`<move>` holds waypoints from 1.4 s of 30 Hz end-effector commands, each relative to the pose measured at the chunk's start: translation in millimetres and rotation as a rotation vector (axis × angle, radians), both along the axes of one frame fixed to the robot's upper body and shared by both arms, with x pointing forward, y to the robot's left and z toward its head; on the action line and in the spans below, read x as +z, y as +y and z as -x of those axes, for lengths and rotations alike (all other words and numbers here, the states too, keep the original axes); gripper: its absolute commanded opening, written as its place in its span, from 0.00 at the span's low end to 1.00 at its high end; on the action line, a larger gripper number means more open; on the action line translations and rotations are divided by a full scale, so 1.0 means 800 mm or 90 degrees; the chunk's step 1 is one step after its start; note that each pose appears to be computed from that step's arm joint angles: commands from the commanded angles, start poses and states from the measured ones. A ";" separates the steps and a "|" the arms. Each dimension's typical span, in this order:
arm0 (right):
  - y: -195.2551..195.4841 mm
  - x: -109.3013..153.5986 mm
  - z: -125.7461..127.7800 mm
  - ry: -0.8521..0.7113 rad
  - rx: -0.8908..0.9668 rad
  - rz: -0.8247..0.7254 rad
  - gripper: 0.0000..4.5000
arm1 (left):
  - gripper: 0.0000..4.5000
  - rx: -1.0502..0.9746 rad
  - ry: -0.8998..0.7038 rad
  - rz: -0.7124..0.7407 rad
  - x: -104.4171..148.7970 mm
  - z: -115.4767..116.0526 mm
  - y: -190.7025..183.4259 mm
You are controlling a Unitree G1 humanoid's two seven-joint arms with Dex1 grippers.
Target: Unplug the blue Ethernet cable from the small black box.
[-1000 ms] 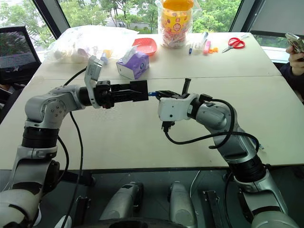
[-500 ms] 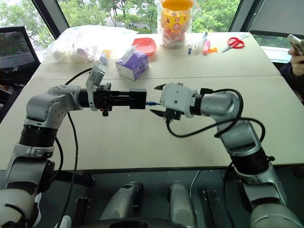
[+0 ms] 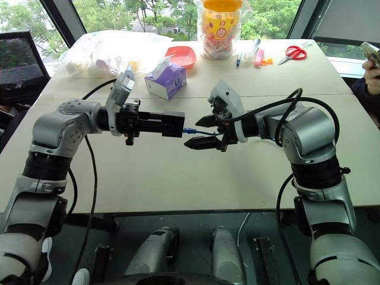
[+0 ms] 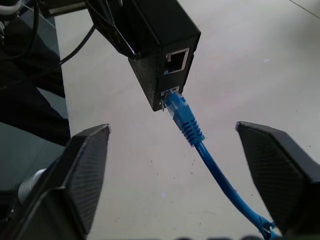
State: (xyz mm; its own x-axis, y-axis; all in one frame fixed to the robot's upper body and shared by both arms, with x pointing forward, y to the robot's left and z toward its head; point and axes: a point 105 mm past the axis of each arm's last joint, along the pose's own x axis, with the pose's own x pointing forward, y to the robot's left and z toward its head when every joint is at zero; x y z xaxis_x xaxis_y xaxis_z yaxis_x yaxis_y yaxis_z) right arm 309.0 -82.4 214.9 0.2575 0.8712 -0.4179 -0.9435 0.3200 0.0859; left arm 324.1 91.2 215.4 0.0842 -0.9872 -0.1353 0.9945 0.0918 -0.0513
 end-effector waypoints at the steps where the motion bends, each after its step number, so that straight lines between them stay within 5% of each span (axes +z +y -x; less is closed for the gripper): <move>1: 0.006 0.012 0.004 -0.009 0.025 0.003 0.57 | 0.10 -0.009 -0.038 0.000 0.013 0.006 0.000; 3: 0.007 0.011 0.006 -0.002 0.034 0.015 0.35 | 0.10 -0.010 -0.039 -0.001 0.012 0.007 0.000; 27: 0.021 0.010 0.009 0.021 0.081 0.044 0.35 | 0.10 -0.030 -0.036 -0.015 0.002 0.017 -0.007; 32: 0.026 0.010 0.009 0.020 0.089 0.048 0.01 | 0.10 -0.035 -0.037 -0.018 0.000 0.020 -0.008; 42: 0.023 0.002 0.008 0.015 0.094 0.072 0.01 | 0.10 -0.043 -0.034 -0.022 -0.003 0.026 -0.007</move>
